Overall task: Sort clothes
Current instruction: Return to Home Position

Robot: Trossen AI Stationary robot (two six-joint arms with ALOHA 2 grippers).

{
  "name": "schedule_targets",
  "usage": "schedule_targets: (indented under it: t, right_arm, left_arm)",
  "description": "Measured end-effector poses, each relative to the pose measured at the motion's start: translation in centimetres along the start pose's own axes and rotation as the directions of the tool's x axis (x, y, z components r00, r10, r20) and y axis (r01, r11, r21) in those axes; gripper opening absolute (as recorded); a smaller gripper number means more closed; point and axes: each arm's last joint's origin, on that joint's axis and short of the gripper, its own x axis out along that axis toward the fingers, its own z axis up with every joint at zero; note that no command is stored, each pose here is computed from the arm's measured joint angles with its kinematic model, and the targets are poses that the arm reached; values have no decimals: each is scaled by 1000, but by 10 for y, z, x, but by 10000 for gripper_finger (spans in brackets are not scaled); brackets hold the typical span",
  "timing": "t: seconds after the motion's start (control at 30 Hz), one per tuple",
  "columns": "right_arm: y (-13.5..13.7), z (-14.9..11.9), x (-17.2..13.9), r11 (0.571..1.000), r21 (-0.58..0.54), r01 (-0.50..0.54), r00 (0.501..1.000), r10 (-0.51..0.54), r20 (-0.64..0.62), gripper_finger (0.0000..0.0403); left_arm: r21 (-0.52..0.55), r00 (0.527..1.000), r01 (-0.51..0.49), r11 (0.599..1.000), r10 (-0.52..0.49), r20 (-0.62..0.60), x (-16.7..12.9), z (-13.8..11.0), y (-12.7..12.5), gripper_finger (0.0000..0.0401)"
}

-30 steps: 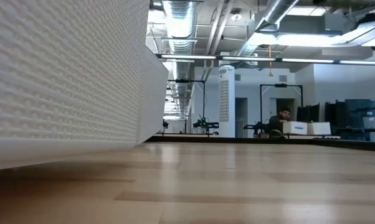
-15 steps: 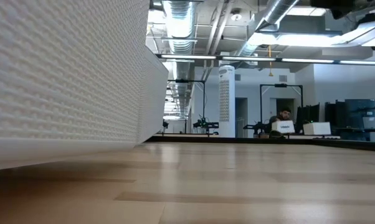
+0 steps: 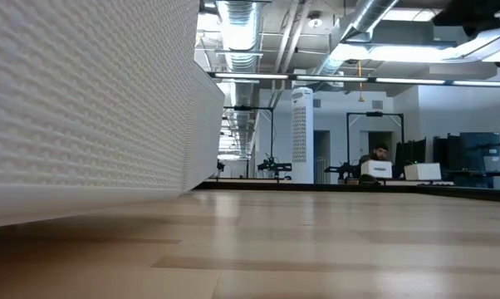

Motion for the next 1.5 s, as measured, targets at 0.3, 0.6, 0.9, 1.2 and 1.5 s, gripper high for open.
schedule_targets:
  t: [0.3, 0.6, 0.9, 1.2, 1.5]
  right_arm:
    - [2, -12, -9, 1000, -11, 4, 1000, -4, -14, 164]
    - [6, -46, -15, 1000, 16, -25, 998, 24, 61, 164]
    - [7, -64, -20, 991, 94, -98, 985, 83, 154, 164]
    - [7, -78, -23, 979, 146, -141, 974, 111, 198, 164]
    - [5, -80, -23, 980, 173, -94, 964, 46, 263, 164]
  left_arm:
    - [158, 986, 163, 974, -158, -44, -16, -7, -11, 158]
    - [174, 880, 471, 865, -474, -26, -53, -1, 14, 157]
    - [95, 733, 679, 728, -679, -35, -70, 7, 30, 157]
    - [145, 644, 760, 633, -763, -45, -85, -2, 32, 157]
    - [210, 679, 722, 659, -734, -30, -88, 15, 23, 157]
